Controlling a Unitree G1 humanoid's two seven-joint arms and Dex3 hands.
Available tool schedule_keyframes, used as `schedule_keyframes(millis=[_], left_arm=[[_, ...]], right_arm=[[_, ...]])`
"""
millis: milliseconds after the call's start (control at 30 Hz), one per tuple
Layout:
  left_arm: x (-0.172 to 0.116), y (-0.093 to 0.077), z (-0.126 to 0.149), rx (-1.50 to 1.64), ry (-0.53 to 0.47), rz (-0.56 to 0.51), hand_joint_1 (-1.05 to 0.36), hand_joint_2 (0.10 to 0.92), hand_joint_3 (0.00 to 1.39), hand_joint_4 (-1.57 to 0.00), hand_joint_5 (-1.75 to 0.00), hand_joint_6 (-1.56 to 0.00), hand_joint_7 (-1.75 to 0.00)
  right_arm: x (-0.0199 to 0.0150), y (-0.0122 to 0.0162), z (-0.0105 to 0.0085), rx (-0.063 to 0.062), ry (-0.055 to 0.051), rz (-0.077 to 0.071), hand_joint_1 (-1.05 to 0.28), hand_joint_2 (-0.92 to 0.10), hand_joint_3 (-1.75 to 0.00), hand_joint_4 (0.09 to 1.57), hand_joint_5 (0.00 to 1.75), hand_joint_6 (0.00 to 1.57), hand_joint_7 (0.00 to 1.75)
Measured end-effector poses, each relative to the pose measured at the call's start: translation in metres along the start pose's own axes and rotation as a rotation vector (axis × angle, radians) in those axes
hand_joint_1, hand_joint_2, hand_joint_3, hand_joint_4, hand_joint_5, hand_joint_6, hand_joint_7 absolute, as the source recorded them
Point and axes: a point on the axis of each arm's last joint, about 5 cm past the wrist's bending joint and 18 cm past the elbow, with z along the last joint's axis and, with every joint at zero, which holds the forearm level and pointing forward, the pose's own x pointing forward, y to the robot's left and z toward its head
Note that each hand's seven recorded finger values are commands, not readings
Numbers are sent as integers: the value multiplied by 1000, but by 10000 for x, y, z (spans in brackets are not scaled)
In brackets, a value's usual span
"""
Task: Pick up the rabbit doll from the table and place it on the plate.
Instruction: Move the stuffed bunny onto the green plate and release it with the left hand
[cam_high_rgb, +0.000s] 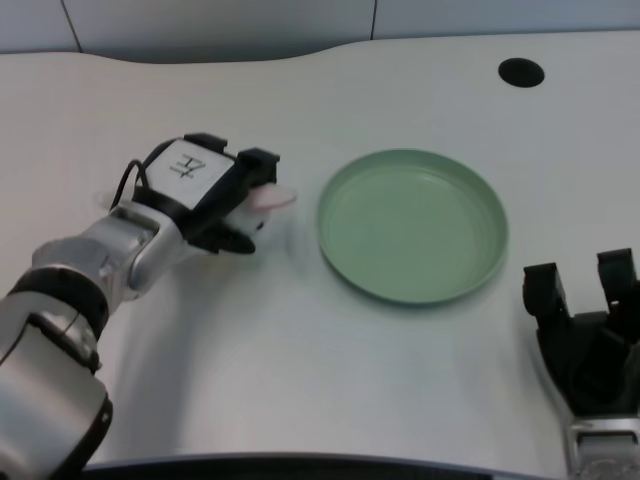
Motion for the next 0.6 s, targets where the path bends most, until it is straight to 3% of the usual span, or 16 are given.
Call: schedule_keyframes(millis=[200,400,533,600], left_arm=[[184,217,145,-80,-126,172,-423,921,242,-689,-1746,-474,-1742],[347,405,330,-159,-233,298,-423,921,231,-747,-1746,-518,-1705],[400,421,455,-232,-264,321,-394,921,205,-762,-1746,-527,-1719],[444,415,583,-295,-289,323,-403,921,209,-790,-1746,-533,-1726]], right_arm=[[26,-7,10,3,6,-2,-587,-921,-159,781,1746,593,1725],[56,-6,-2,13,6,-4,-585,-921,-163,779,1746,600,1704],[63,-3,-5,14,2,-4,-581,-921,-146,790,1746,617,1703],[66,4,-19,17,1,-2,-584,-921,-146,782,1746,601,1737]])
